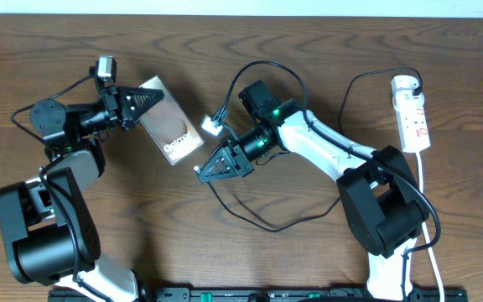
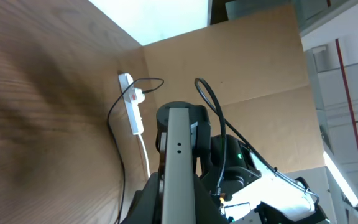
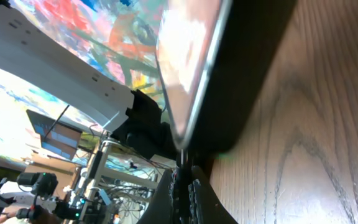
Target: Plug charger to phone and switch on socket
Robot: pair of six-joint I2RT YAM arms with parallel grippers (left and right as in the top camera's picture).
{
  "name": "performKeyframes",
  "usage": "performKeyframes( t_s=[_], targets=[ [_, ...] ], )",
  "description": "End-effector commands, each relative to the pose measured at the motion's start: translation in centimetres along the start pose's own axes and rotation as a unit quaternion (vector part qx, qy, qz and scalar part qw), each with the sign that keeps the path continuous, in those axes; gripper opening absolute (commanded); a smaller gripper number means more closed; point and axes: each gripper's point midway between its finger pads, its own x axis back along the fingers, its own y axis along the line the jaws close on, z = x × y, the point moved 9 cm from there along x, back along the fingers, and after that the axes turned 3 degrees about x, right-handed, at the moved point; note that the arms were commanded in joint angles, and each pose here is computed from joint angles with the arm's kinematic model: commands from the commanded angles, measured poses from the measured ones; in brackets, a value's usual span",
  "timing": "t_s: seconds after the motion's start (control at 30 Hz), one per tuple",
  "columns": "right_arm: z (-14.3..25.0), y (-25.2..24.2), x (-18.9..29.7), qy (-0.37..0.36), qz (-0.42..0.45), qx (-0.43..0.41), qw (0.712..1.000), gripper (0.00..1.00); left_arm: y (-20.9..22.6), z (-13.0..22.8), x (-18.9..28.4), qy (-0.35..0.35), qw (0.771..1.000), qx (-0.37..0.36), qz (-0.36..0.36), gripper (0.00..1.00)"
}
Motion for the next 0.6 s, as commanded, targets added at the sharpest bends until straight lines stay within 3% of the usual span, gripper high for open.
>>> performKeyframes(
  t_s=[0.0, 0.57],
  targets=[
    [-0.59, 0.40, 0.22, -0.014, -0.026, 0.024, 0.999, 0.01, -0.99, -0.22, -0.07, 0.002, 0.999, -0.038, 0.001, 0.07],
    [-1.32, 0.22, 0.99, -0.029, -0.032, 0.016, 0.999, 0.01, -0.99, -0.22, -0.07, 0.002, 0.999, -0.051, 0.001, 0.07]
  ],
)
